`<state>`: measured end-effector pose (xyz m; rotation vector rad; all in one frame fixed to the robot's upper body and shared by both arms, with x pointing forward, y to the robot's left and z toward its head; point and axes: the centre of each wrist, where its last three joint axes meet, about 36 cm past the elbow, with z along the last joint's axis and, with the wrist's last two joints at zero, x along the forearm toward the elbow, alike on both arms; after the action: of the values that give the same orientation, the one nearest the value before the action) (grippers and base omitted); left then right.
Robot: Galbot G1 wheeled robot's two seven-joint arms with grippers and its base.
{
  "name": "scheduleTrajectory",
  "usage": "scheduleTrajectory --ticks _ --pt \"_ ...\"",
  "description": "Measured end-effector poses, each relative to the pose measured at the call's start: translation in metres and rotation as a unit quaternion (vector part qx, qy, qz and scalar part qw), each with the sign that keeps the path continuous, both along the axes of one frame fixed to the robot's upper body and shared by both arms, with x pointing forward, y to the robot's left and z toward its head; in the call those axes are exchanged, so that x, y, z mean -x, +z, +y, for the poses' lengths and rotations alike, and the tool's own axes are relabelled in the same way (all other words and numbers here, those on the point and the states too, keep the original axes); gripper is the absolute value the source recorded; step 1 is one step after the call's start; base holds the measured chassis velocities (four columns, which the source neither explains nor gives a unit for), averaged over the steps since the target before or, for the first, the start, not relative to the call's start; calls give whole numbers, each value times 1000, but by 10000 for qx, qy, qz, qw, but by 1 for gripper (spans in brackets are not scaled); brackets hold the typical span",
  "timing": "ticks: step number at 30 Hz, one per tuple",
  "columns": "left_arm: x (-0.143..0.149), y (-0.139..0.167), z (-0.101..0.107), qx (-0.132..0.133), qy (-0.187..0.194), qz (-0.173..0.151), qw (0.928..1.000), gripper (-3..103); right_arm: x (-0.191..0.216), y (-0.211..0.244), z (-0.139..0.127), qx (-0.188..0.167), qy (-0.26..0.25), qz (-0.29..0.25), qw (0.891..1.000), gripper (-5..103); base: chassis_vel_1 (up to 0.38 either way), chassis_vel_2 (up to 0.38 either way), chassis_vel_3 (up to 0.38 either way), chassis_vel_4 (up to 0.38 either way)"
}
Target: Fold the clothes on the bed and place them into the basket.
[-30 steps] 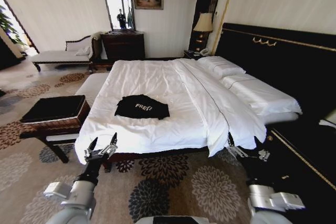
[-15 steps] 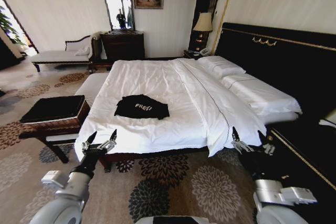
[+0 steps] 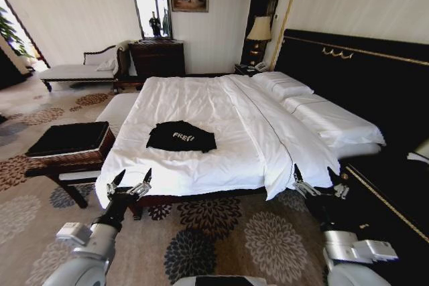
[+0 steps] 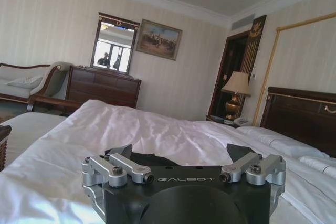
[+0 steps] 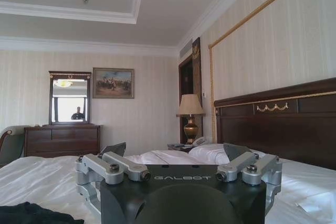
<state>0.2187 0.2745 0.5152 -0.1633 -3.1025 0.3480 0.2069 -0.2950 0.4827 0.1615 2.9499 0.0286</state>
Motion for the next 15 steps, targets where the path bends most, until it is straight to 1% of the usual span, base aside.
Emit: scheduleTrajectory --ticks 3,7,11,15 --pt "0 -1 -1 53 11 -38 10000 100 0 -3 0 4 -18 18 10000 100 0 0 0 0" --pt "0 -1 -2 57 21 -48 10000 100 0 -3 0 3 -22 11 10000 100 -57 49 48 -54" --pt "1 -1 -2 34 45 -59 10000 100 1 -3 1 -11 -20 7 10000 100 -113 130 106 -109" --pt "2 -3 -3 33 80 -51 9999 100 1 -4 1 -8 -21 6 10000 100 -154 158 164 -147"
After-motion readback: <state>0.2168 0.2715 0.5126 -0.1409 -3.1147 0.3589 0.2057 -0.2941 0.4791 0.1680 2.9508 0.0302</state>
